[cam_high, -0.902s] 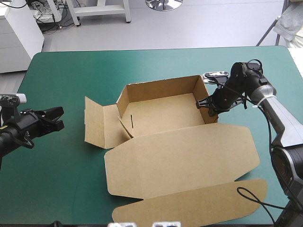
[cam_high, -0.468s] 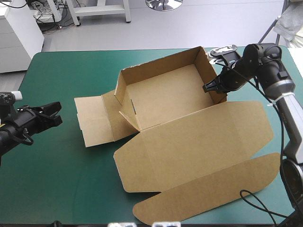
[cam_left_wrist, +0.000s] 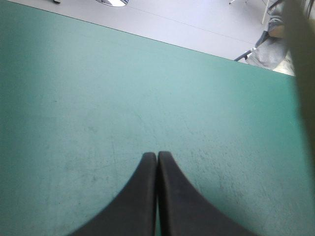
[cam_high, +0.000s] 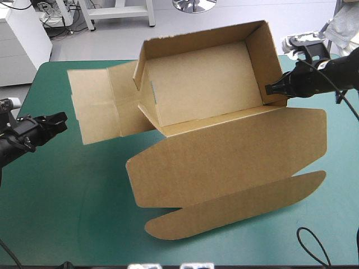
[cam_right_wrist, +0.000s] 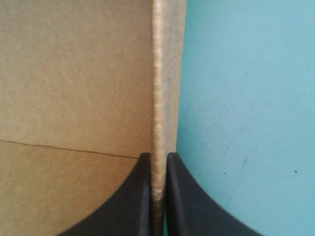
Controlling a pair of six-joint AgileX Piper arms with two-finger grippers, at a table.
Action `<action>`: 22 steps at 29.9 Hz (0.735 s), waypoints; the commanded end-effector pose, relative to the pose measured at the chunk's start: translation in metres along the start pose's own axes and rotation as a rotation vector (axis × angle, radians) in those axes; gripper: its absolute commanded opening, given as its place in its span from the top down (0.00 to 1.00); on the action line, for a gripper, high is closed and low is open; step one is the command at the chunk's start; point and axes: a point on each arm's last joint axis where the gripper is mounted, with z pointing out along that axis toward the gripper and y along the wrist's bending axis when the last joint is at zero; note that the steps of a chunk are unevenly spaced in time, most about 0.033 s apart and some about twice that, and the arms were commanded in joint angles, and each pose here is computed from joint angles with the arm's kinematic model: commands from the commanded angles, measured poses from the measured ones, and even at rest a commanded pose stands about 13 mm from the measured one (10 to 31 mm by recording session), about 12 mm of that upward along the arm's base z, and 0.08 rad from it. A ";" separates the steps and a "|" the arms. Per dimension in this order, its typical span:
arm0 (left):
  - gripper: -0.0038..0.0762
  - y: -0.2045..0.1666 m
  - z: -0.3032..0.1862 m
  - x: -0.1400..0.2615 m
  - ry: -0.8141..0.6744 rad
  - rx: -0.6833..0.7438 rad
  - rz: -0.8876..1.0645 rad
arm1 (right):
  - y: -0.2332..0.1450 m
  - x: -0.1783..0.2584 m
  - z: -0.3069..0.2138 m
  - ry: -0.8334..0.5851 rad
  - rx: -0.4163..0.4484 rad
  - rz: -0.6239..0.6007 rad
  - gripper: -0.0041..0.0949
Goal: Fold the box
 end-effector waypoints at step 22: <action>0.96 -0.030 0.079 0.008 0.240 0.615 -0.180 | 0.019 -0.013 -0.012 -0.125 -0.196 -0.042 0.98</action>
